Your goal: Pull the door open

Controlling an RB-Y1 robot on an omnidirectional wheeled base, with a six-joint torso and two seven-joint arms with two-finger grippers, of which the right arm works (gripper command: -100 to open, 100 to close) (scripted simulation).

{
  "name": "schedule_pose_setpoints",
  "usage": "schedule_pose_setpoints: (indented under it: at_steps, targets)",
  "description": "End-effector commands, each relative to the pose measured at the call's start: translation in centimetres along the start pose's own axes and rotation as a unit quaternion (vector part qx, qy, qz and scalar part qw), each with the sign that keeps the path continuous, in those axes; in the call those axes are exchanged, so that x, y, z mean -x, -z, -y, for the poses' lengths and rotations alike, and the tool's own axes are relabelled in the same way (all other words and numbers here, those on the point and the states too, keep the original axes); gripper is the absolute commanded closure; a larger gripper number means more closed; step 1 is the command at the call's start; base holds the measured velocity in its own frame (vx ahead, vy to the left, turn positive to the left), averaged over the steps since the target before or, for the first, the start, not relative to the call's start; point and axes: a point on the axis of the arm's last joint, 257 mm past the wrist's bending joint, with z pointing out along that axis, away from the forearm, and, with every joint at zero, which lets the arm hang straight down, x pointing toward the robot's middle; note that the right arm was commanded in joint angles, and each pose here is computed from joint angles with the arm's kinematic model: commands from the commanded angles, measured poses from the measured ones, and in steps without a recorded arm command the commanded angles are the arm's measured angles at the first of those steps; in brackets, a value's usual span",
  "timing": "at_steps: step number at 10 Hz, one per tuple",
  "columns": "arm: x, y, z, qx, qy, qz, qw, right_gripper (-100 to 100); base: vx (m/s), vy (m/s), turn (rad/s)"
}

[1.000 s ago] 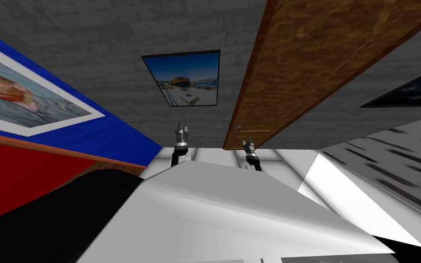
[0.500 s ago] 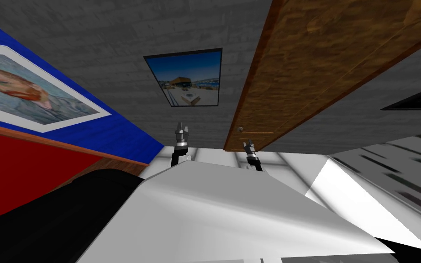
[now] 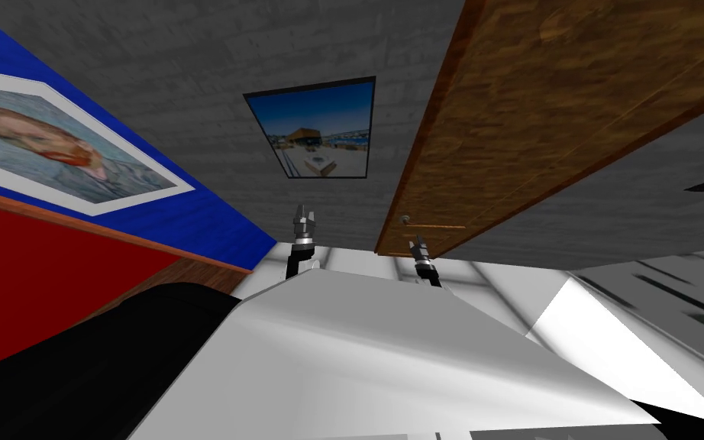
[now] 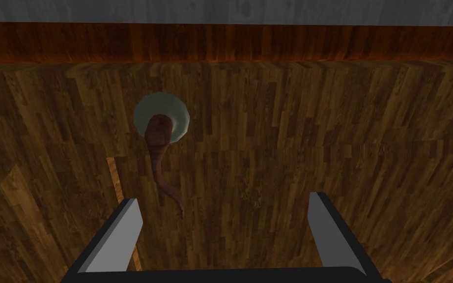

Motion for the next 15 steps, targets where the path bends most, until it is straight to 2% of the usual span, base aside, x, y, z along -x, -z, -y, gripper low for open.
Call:
schedule_pose_setpoints:
  at_steps: [1,5,8,9,12,13,15]
  targets:
    - [0.5,0.18,0.8,-0.007,0.001,0.002,1.0000,-100,0.035,-0.037,0.049]
    - [3.7,0.99,3.9,-0.042,0.011,0.016,0.9989,-100,0.062,-0.057,0.122]
    - [5.6,1.56,5.4,-0.061,0.016,0.026,0.9977,-100,0.083,-0.060,0.093]
    - [5.6,1.56,5.4,-0.061,0.016,0.026,0.9977,-100,0.041,-0.038,0.033]
    - [7.1,2.04,6.4,-0.075,0.020,0.034,0.9964,-100,0.043,-0.039,0.060]
    - [6.8,1.92,6.1,-0.072,0.019,0.032,0.9967,-100,0.029,-0.027,0.019]
    - [7.6,2.05,6.3,-0.072,0.020,0.040,0.9963,-100,0.144,-0.040,0.084]
